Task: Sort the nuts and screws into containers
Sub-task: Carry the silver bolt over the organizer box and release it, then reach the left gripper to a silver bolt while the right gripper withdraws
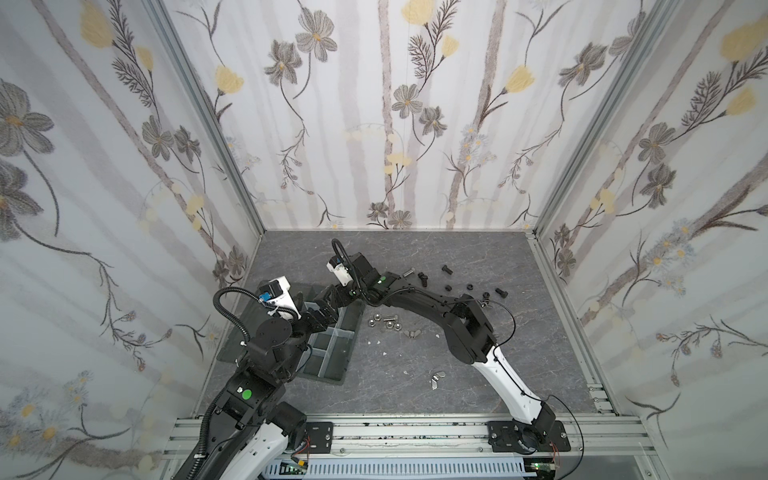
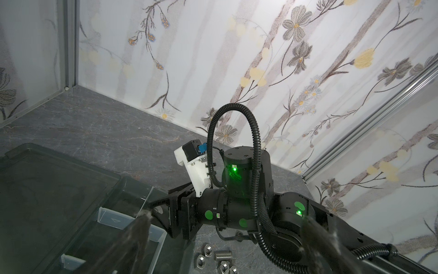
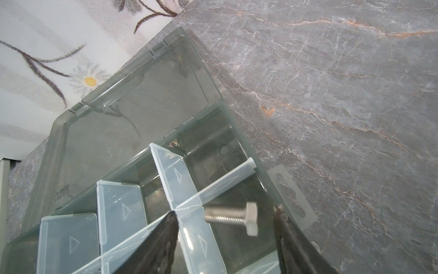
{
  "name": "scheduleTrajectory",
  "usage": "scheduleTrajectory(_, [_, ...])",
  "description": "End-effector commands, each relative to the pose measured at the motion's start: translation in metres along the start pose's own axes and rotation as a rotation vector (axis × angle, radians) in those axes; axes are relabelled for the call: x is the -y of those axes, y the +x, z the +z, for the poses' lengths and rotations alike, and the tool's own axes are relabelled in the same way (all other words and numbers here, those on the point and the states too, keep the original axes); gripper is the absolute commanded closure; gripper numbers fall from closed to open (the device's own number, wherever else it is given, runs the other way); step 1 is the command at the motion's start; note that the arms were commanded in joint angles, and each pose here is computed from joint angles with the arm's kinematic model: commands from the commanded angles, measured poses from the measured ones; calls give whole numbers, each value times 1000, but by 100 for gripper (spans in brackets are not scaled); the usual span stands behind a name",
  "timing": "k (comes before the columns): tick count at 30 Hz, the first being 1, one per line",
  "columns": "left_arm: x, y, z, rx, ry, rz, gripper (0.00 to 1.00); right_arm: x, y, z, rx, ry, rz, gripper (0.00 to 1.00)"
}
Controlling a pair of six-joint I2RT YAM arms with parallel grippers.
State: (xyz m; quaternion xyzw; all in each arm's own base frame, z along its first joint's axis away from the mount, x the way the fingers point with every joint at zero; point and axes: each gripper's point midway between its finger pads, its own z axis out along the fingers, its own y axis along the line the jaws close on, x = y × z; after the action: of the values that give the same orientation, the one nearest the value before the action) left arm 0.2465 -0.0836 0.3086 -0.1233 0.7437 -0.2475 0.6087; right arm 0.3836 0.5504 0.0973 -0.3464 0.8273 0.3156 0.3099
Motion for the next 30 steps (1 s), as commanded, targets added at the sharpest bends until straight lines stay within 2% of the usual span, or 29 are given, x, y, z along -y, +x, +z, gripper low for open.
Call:
scheduleTrajectory(1, [2, -4, 0, 7, -2, 1, 0, -6, -11, -3, 31, -26, -2, 31])
scheduleTrajectory(6, [9, -1, 8, -51, -6, 68, 0, -7, -17, -12, 35, -33, 1, 30])
scheduleTrajectory(12, [19, -1, 23, -115, -15, 146, 0, 14, -27, -40, 64, 10, 43, 31])
scheduleTrajectory(16, [27, -3, 35, -139, -14, 180, 0, 29, -28, -69, 103, 38, 74, 32])
scheduleTrajectory(20, [35, 1, 49, -165, 2, 193, 0, 67, -25, -107, 152, 97, 141, 32])
scheduleTrajectory(26, [45, 24, 82, -247, 25, 219, 2, 112, -6, -163, 215, 158, 243, 32])
scheduleTrajectory(30, [57, 46, 102, -342, 79, 267, 5, 142, 10, -201, 265, 199, 307, 33])
